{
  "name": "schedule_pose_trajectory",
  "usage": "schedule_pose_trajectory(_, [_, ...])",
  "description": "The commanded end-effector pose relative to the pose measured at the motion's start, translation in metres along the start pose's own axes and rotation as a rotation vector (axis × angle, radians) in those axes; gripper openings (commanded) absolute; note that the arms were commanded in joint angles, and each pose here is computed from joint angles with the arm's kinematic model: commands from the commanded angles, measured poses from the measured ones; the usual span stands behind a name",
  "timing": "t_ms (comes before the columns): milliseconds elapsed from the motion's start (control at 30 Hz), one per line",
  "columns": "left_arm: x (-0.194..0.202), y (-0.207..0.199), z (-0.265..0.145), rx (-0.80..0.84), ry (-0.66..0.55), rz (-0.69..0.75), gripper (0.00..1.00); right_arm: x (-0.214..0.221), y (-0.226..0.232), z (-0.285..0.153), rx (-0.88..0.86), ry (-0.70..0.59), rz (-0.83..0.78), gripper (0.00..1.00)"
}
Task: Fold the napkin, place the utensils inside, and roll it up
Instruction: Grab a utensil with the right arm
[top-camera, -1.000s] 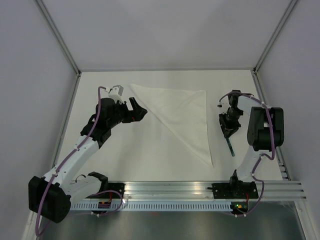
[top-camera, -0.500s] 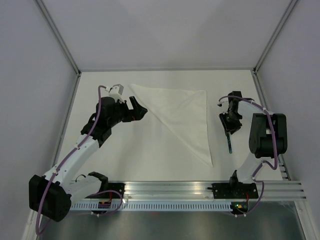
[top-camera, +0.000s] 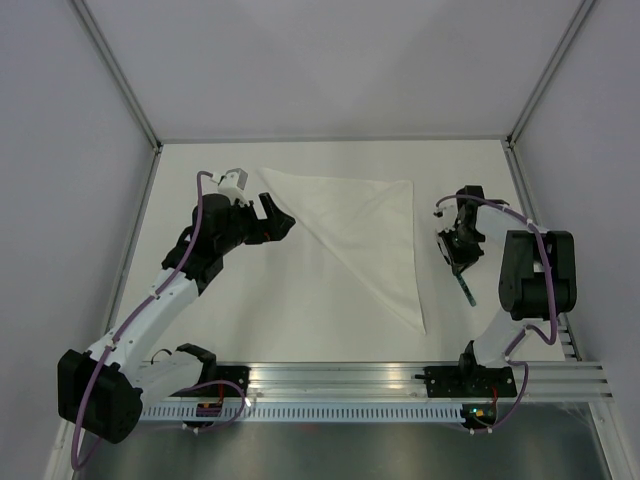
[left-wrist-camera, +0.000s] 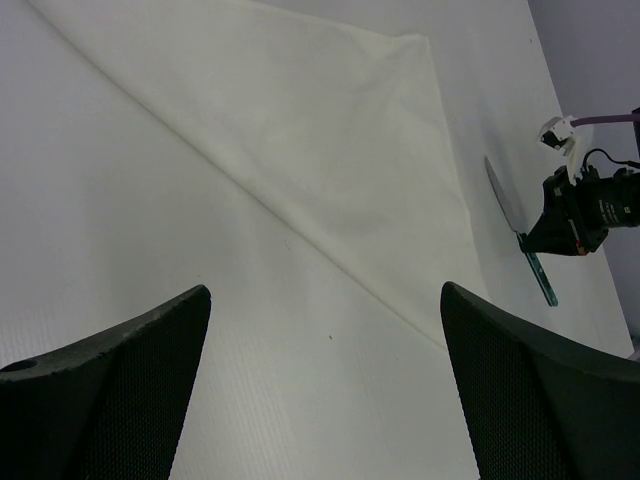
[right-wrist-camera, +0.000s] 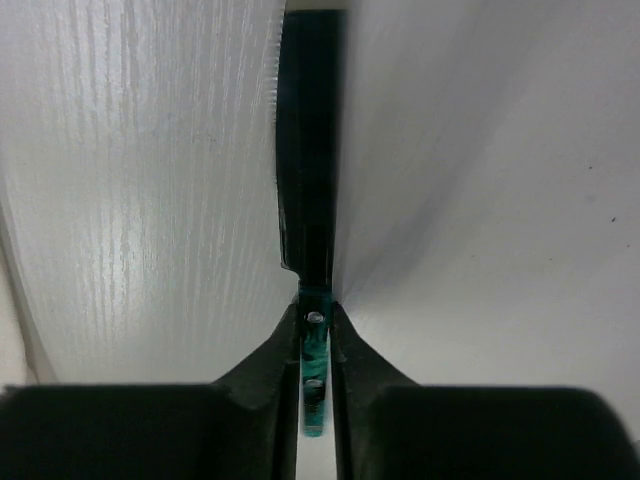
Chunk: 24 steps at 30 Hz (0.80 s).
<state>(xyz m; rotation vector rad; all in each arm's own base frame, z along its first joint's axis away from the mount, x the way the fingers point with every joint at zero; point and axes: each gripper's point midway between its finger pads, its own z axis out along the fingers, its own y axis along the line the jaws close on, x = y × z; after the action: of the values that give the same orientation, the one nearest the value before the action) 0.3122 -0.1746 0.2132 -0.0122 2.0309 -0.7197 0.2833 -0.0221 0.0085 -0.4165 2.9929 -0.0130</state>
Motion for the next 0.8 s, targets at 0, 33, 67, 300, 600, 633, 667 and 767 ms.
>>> schedule_pose_trajectory(0, [-0.022,-0.013,-0.003,0.026,-0.053,-0.007,1.0,0.029,0.002,0.019,0.005,0.103,-0.006,0.13])
schedule_pose_trajectory(33, [-0.022,-0.013,-0.003,0.025,-0.054,-0.006,1.0,0.027,0.002,0.02,-0.001,0.097,-0.007,0.05])
schedule_pose_trajectory(67, [-0.024,-0.013,-0.003,0.022,-0.059,-0.007,1.0,0.024,0.002,0.019,-0.001,0.088,-0.006,0.03])
schedule_pose_trajectory(300, [-0.04,-0.019,-0.008,0.018,-0.084,0.004,1.0,-0.021,0.001,-0.016,-0.035,-0.028,0.004,0.0])
schedule_pose_trajectory(600, [-0.074,-0.03,-0.021,0.012,-0.142,0.003,1.0,-0.12,0.036,-0.097,-0.067,-0.207,-0.068,0.0])
schedule_pose_trajectory(633, [-0.078,-0.031,-0.024,0.011,-0.148,0.001,1.0,-0.13,0.045,-0.101,-0.076,-0.216,-0.083,0.0])
schedule_pose_trajectory(667, [-0.083,-0.031,-0.026,0.006,-0.158,-0.001,1.0,-0.139,0.057,-0.104,-0.09,-0.219,-0.101,0.01])
schedule_pose_trajectory(767, [-0.094,-0.027,-0.036,-0.024,-0.182,-0.026,1.0,-0.169,0.108,-0.109,-0.145,-0.224,-0.177,0.0])
